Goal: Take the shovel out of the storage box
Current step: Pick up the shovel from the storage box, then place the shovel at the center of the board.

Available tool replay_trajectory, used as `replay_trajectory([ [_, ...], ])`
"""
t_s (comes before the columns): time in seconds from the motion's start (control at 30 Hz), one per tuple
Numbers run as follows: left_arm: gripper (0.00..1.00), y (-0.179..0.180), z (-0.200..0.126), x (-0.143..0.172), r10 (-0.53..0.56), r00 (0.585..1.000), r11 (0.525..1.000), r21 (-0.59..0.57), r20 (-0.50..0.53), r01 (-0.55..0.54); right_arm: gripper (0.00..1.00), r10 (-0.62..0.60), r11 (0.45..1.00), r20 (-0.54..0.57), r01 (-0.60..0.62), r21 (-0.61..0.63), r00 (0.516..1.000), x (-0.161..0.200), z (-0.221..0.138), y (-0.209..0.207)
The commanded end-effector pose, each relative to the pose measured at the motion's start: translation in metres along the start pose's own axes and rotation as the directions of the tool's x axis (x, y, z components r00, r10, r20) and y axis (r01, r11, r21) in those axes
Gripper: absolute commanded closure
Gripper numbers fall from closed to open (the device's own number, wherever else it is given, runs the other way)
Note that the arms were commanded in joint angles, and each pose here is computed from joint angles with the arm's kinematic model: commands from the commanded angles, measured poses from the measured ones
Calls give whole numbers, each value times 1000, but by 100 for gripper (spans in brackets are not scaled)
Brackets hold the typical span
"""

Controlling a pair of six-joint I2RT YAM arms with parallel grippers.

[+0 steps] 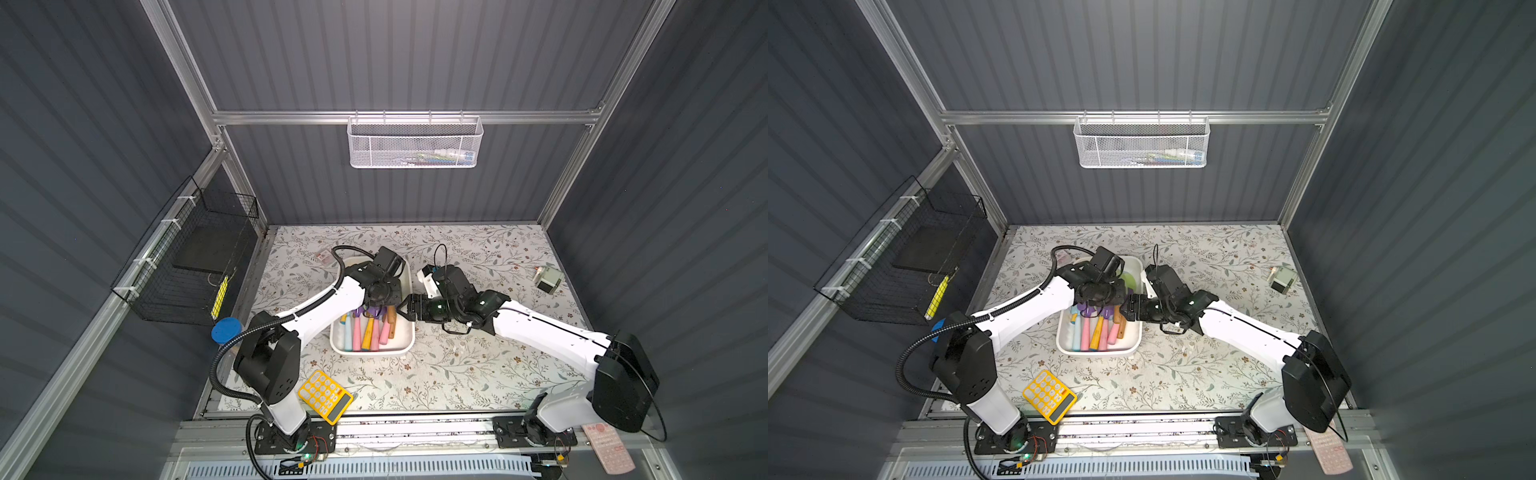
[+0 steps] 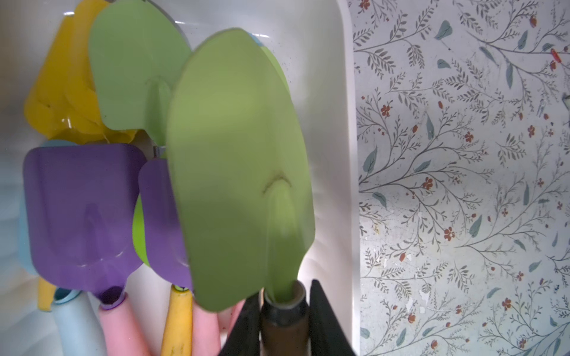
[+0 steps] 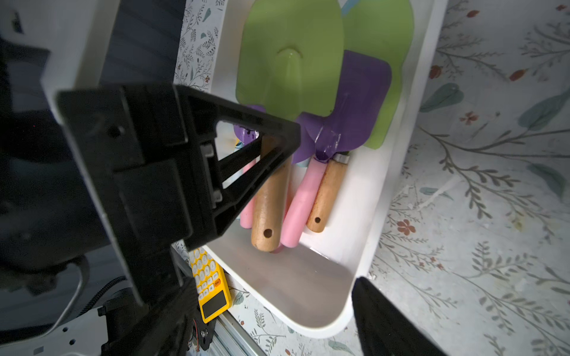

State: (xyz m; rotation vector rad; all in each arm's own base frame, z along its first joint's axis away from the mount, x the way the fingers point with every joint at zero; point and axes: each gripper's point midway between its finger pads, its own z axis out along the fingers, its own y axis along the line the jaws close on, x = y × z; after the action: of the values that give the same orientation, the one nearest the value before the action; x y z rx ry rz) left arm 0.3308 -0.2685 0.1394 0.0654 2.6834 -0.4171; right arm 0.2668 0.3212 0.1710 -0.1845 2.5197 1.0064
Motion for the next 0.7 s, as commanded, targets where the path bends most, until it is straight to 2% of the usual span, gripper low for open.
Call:
replay_trajectory([
  [0.0, 100, -12, -25, -15, 4, 999, 998, 61, 41, -6, 21, 14, 999, 24, -13, -45, 1000, -2, 3, 6],
  [0.23, 100, -25, -38, -23, -4, 999, 991, 136, 44, -2, 22, 40, 991, 13, -38, -129, 999, 0, 6, 6],
  [0.33, 100, -32, -46, -27, -22, 999, 979, 204, 49, 12, 22, 90, 981, 18, -86, -173, 996, -5, 3, -3],
  [0.47, 100, -32, -45, -19, -29, 999, 972, 236, 24, 22, 23, 84, 964, 17, -77, -256, 996, -11, -3, 5],
  [0.67, 100, -34, -47, -18, -35, 999, 966, 256, 20, 29, 24, 82, 946, 6, -76, -315, 997, -15, -3, 16],
])
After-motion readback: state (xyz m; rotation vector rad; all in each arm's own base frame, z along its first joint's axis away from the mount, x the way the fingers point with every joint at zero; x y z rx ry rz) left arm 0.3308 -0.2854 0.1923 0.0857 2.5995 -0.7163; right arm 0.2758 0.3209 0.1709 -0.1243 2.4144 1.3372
